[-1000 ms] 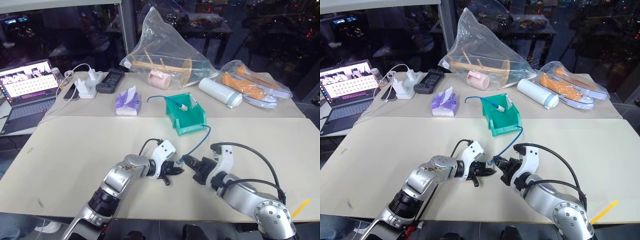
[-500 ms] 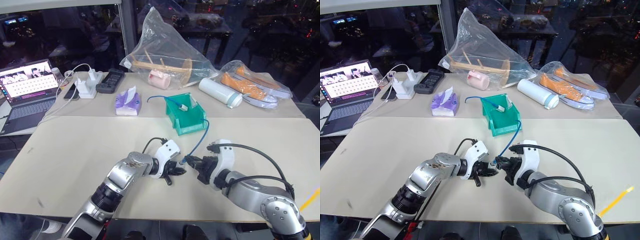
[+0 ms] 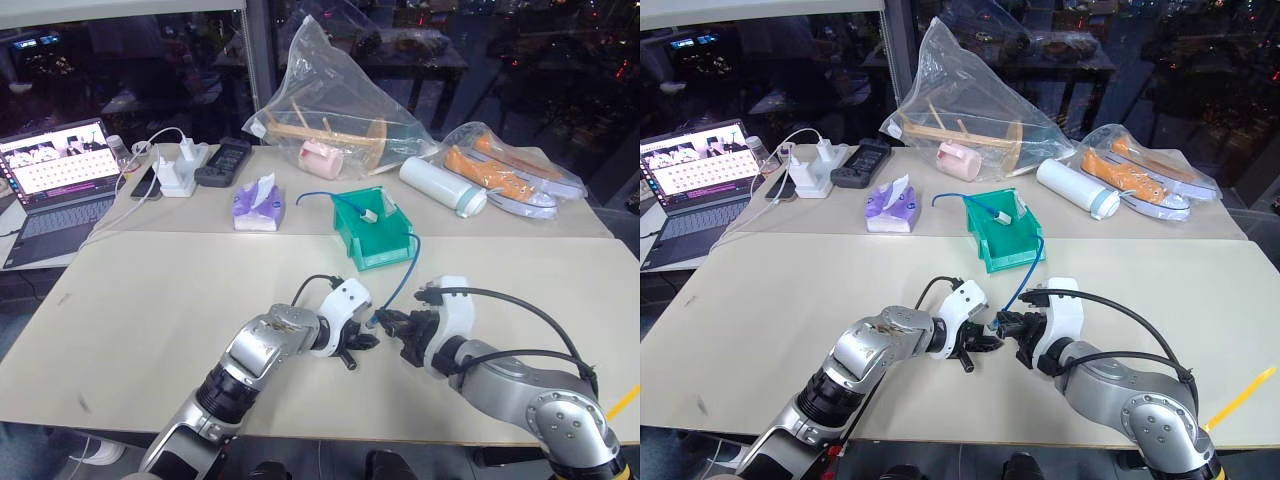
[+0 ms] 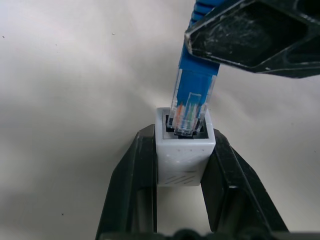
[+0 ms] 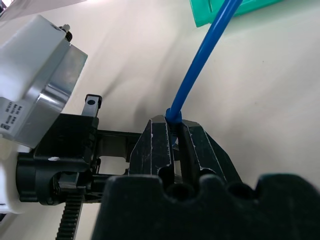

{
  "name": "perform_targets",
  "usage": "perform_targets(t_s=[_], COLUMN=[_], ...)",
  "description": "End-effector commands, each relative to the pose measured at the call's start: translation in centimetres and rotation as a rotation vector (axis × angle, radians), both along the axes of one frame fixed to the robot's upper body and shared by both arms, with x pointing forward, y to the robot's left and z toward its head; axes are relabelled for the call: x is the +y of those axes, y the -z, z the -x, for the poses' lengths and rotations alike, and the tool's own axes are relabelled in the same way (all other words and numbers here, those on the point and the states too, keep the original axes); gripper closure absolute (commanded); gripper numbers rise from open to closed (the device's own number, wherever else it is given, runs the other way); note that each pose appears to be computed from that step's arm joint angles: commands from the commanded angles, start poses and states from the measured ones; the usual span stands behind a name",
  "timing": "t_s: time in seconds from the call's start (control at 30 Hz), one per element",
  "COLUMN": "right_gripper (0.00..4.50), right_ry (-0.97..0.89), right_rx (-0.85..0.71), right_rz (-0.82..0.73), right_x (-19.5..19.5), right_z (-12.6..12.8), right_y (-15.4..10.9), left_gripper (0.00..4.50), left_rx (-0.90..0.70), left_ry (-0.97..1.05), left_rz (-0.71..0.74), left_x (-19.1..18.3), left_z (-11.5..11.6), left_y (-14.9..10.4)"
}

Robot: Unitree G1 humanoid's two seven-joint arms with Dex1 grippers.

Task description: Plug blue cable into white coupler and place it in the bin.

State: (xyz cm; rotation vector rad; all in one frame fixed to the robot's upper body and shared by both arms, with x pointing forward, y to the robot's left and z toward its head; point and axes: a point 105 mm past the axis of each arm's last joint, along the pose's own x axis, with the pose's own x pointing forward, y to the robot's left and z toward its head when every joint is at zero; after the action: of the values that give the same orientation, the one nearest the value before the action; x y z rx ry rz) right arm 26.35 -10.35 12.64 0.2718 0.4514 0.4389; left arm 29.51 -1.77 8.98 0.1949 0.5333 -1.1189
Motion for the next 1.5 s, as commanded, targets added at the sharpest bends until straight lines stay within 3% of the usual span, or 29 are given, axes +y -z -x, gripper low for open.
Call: perform_targets(t_s=[0.03, 0.23, 0.4, 0.67, 1.5], right_gripper=[4.5, 4.5, 4.5, 4.5, 4.5], right_ry=[-0.125, -0.155, -0.173, -0.193, -0.178], right_rx=[0.174, 0.202, 0.202, 0.142, 0.193], right_rz=[-0.023, -0.068, 0.021, -0.047, -0.061], right_x=[1.9, 2.5, 1.7, 3.3, 4.1], right_z=[2.5, 2.9, 3.1, 2.6, 3.9], right_y=[3.3, 3.3, 4.0, 2.1, 3.3], left_gripper=[3.81, 3.81, 3.81, 3.81, 3.81], left_rx=[-0.065, -0.061, -0.061, -0.056, -0.039], left_ry=[0.079, 0.083, 0.081, 0.064, 0.084], left_rz=[0.072, 0.077, 0.073, 0.069, 0.058], left_x=[-2.5, -3.0, -3.1, -2.8, -3.0], left_z=[1.0, 1.3, 1.4, 1.2, 1.7], left_y=[-2.5, -2.6, -2.6, -2.4, -2.5])
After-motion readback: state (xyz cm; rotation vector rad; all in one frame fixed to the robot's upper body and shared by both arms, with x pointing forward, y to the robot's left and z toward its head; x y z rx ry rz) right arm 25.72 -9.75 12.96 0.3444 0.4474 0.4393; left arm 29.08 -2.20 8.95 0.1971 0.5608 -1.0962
